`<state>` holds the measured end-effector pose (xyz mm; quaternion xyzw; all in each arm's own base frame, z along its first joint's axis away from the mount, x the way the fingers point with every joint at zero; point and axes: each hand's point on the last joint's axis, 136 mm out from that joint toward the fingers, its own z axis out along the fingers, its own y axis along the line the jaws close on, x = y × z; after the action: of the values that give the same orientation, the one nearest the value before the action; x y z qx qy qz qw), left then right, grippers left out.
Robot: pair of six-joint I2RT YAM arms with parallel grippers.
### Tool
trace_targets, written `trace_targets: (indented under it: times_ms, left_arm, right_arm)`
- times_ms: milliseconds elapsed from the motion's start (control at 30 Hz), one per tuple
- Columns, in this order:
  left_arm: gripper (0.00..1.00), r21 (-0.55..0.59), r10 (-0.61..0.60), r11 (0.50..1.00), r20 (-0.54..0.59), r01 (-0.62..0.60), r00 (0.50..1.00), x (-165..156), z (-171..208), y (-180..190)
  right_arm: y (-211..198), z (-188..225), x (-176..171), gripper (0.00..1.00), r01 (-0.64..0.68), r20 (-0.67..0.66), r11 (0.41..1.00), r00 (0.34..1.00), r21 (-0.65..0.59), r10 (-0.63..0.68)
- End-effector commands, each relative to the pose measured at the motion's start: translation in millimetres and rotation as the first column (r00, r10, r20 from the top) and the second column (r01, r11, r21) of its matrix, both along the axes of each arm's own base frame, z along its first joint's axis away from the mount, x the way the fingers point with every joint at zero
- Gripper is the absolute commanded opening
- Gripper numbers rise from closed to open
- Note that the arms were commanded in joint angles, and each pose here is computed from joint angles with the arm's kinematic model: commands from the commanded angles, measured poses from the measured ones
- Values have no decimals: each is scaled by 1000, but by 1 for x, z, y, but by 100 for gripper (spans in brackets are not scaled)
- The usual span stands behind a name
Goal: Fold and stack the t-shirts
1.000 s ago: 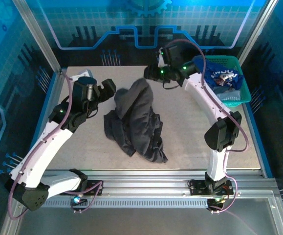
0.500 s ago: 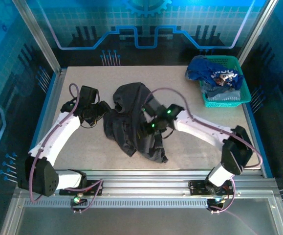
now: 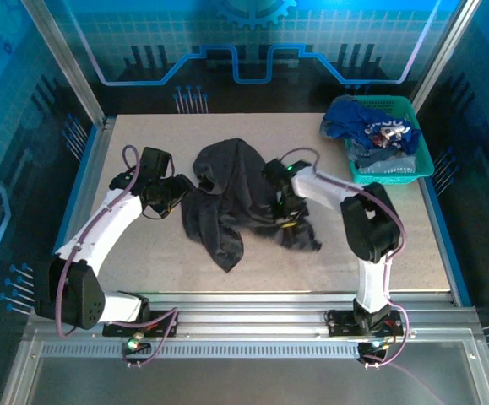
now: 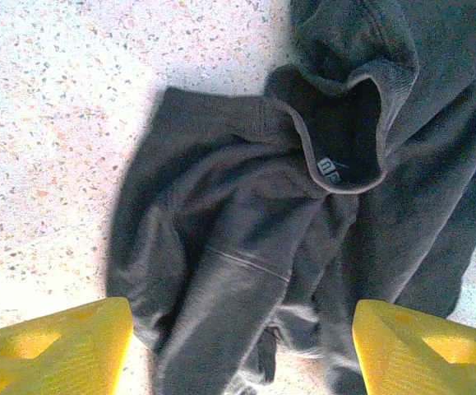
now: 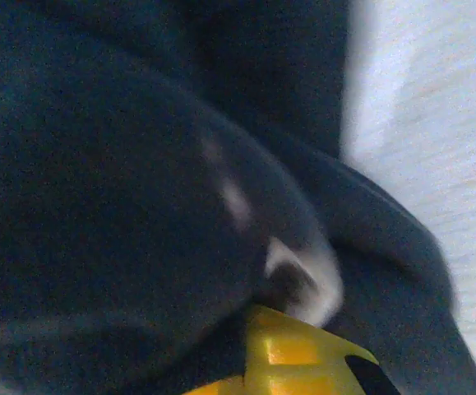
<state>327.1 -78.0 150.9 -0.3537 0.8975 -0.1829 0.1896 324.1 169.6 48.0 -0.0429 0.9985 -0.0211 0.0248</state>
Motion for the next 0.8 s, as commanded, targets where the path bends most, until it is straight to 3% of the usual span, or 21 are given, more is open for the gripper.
trace_targets:
  times_ms: [0, 67, 200, 300, 467, 667, 767]
  left_arm:
    - [73, -43, 20, 999, 37, -19, 999, 5, 11, -1]
    - [73, -45, 21, 999, 39, -19, 999, 7, 10, -2]
    - [73, -56, 34, 998, 35, -32, 999, 22, 5, 0]
    - [73, -105, 78, 992, 23, -75, 997, 41, -5, 4]
    - [73, -211, 157, 966, 8, -152, 988, 93, -20, 11]
    - [77, -279, 190, 941, -29, -191, 981, 156, -43, 8]
    - [77, -312, 195, 927, -75, -209, 978, 174, -64, 3]
  right_arm:
    - [-35, 50, 36, 0, 43, 157, 996, 987, -77, -30]
    - [-29, 71, 49, 0, 6, 235, 997, 972, -78, 13]
    - [23, 94, 36, 39, -115, 280, 993, 954, 1, 110]
    - [96, 88, 5, 51, -270, 260, 953, 939, 141, 227]
    - [180, 56, -24, 56, -356, 178, 873, 933, 333, 313]
    - [216, 18, -11, 57, -360, 112, 863, 933, 354, 343]
    - [212, 4, -1, 49, -345, 91, 891, 938, 297, 333]
